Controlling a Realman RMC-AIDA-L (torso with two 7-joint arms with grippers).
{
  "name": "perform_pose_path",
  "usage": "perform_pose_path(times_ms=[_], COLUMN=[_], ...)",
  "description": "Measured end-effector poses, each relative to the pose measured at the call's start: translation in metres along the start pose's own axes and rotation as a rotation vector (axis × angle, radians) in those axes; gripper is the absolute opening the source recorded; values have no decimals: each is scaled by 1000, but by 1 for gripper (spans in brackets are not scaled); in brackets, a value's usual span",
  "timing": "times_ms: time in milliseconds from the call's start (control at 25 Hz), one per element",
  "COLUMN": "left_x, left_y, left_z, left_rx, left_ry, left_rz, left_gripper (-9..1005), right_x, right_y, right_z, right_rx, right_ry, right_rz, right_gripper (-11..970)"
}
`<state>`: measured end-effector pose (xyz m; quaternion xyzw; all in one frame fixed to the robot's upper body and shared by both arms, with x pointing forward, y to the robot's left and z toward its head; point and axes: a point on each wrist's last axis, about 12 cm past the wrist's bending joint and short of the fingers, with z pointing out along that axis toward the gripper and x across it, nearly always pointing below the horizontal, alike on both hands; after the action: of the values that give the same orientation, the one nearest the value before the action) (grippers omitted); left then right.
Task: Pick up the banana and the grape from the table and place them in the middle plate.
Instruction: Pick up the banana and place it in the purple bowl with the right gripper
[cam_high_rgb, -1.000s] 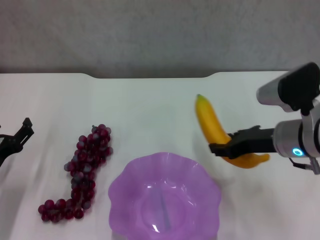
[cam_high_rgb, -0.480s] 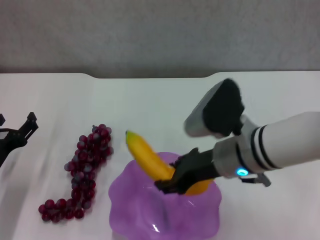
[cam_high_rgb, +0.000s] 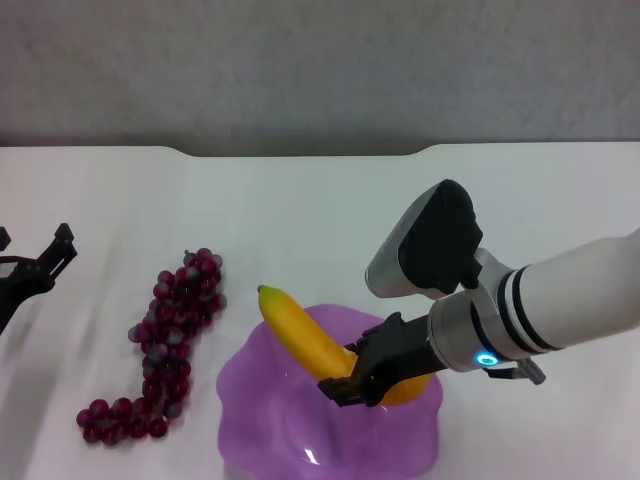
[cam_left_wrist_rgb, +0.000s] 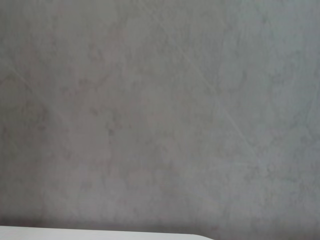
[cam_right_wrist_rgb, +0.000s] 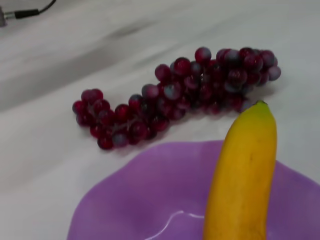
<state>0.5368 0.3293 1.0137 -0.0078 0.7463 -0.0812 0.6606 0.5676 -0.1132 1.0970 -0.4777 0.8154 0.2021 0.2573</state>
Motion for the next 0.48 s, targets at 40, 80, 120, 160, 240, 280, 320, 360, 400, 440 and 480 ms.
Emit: perform_pose_path(times_ms=[40,80,120,160,240,280,320,360,400,440,480], left_x=[0,0,0,0,0,0,0,0,0,0,0], left_y=[0,0,0,0,0,0,0,0,0,0,0], left_z=[0,0,0,0,0,0,0,0,0,0,0], left_rx=[0,0,1,1,1,1,1,1,1,1,2], left_ry=[0,-1,-1,-2,-2,-2,-1,-1,-1,-2,-4], left_rz=[0,0,0,0,0,0,0,0,0,0,0], left_gripper=[893,893,893,893,893,893,894,894,894,894,894], right_x=[1,2,1,1,-1,-2,-3,-3,-3,-4,-5], right_y=[0,0,0,0,1,2,2,2,3,3,2], right_z=[1,2,2,3,4,4,4,5,5,5,5], right_rx=[-2,-4,-5,-6,-8,-9,-9,-10,-11,-9,-4], right_ry=[3,3,1,-10,-33,-45,-55,-62,-68,-75,-79], right_rz=[-3,-7,-10,-16,-26,-33,-41,-47,-50,-53,-53], right_gripper=[513,513,513,513,513,513,513,513,513,533,552])
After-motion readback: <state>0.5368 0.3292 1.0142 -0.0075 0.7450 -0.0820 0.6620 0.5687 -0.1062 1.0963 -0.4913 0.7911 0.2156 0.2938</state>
